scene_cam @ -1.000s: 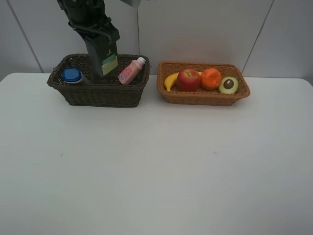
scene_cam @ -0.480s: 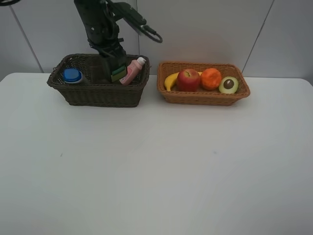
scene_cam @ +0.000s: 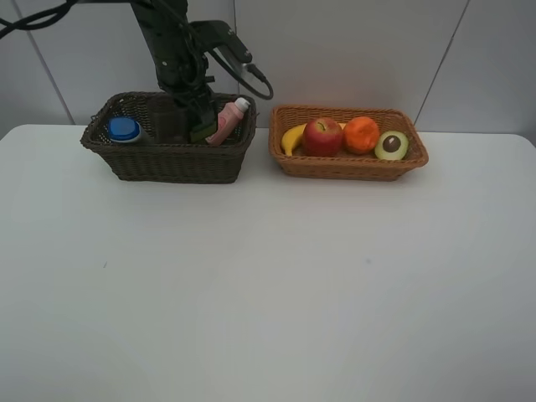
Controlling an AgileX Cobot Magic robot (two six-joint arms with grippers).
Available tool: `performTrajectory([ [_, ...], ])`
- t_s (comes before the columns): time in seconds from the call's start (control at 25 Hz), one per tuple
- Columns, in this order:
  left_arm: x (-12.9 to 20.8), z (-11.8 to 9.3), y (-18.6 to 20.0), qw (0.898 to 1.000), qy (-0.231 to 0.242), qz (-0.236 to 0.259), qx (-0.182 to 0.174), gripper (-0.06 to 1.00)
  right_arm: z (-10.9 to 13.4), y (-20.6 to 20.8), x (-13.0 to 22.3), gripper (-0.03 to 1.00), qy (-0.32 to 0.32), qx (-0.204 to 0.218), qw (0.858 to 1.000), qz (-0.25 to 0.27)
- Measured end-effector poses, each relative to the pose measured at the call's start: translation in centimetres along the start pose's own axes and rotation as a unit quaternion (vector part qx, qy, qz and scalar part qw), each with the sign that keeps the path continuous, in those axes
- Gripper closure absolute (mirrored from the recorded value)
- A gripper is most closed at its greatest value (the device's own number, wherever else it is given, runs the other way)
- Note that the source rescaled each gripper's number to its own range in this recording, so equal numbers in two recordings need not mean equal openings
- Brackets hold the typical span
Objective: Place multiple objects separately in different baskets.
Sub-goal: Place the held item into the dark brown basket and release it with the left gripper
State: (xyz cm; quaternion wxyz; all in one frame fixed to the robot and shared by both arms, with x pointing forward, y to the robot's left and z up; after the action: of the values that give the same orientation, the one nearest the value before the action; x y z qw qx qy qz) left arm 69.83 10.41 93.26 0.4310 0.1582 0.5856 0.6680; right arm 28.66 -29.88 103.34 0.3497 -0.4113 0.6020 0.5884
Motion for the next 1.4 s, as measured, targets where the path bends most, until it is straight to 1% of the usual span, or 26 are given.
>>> performTrajectory([
  [0.56,-0.26,0.1,-0.03,1.0,-0.002,-0.009,-0.003,0.43,0.0,0.0,0.0,-0.03,0.0,0.0,1.0,0.0],
  [0.6,-0.3,0.11,-0.03,1.0,-0.002,-0.01,-0.004,0.4,0.0,0.0,0.0,-0.03,0.0,0.0,1.0,0.0],
  [0.64,-0.37,0.15,-0.03,1.0,-0.004,-0.012,-0.005,0.34,0.0,0.0,0.0,-0.03,0.0,0.0,1.0,0.0],
  [0.76,-0.54,0.25,0.05,1.0,-0.004,-0.017,-0.008,0.07,0.0,0.0,0.0,-0.03,0.0,0.0,1.0,0.0],
  [0.8,-0.54,0.25,0.05,1.0,-0.004,-0.017,-0.008,0.01,0.0,0.0,0.0,-0.03,0.0,0.0,1.0,0.0],
  [0.84,-0.54,0.25,0.05,1.0,-0.004,-0.017,-0.008,-0.02,0.0,0.0,0.0,-0.03,0.0,0.0,1.0,0.0],
  [1.04,-0.53,0.27,0.05,1.0,-0.004,-0.016,-0.008,-0.05,0.0,0.0,0.0,-0.03,0.0,0.0,1.0,0.0],
  [1.4,-0.51,0.27,0.05,1.0,-0.003,-0.016,-0.008,-0.05,0.0,0.0,0.0,-0.03,0.0,0.0,1.0,0.0],
])
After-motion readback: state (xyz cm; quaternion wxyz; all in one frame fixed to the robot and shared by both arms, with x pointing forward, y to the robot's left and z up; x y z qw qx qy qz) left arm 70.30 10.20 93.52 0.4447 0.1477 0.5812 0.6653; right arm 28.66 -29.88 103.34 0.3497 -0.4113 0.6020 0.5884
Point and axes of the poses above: a point on each arm's last joint axis where the gripper is mounted, y pointing back along that axis away from the gripper, z along the wrist's bending axis when the last joint is at zero, x = y × z, the point moved 6 cm from there along -y, pointing out along that axis toward the gripper, and after that the axes turned 4 degrees about y, right-handed, at the moved point
